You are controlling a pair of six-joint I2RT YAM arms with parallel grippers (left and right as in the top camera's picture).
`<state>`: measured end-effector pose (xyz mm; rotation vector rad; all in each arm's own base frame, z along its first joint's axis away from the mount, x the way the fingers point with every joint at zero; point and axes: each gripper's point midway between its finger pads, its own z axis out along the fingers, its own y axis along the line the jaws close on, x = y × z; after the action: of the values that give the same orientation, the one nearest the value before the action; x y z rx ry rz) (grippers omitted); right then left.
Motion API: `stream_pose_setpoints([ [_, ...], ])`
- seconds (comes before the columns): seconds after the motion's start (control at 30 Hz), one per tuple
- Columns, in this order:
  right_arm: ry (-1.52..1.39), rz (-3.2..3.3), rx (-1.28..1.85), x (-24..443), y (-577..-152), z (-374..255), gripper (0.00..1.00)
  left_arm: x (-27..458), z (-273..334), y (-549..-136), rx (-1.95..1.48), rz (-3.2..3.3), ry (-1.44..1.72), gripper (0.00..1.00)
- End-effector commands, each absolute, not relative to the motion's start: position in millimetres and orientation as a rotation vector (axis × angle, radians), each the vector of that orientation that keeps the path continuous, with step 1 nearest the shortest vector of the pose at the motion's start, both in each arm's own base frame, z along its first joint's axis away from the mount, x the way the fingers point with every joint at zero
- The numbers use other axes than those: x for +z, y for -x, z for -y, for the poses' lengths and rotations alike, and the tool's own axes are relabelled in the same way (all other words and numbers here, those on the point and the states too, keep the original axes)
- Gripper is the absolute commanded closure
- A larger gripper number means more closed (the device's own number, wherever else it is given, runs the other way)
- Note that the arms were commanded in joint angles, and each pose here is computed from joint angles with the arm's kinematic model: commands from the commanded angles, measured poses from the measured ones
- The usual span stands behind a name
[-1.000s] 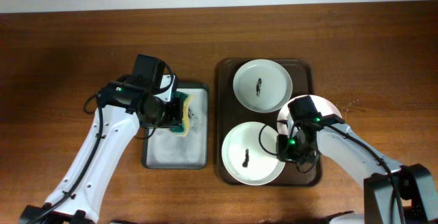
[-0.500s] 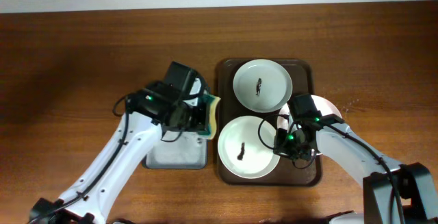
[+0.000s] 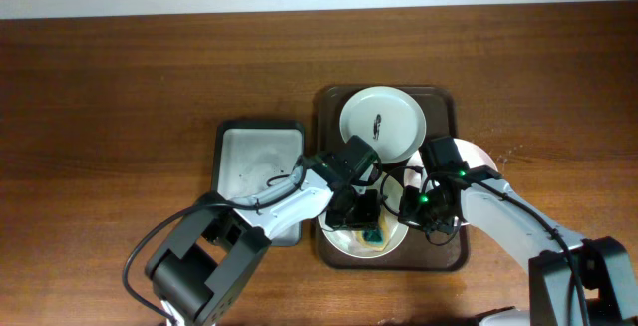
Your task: Clean dirty plates on tray and stack at the side
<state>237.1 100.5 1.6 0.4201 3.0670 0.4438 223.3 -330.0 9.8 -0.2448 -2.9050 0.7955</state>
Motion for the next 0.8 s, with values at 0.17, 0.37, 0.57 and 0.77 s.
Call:
stream_pose_setpoints([
  [0.17,-0.449,-3.086,0.349,-8,-233,-92,0.96,-25,189,-261,-0.294,3.14,0.039,1.0],
  [0.37,-0.45,-3.089,0.347,-8,-233,-92,0.96,-17,187,-272,-0.358,3.179,0.045,1.0],
  [0.57,-0.449,-3.089,0.347,-8,-233,-92,0.96,-9,316,-247,0.623,2.96,0.131,1.0],
  [0.77,-0.449,-3.09,0.353,-8,-232,-92,0.96,-12,325,-245,0.672,2.945,0.214,1.0],
])
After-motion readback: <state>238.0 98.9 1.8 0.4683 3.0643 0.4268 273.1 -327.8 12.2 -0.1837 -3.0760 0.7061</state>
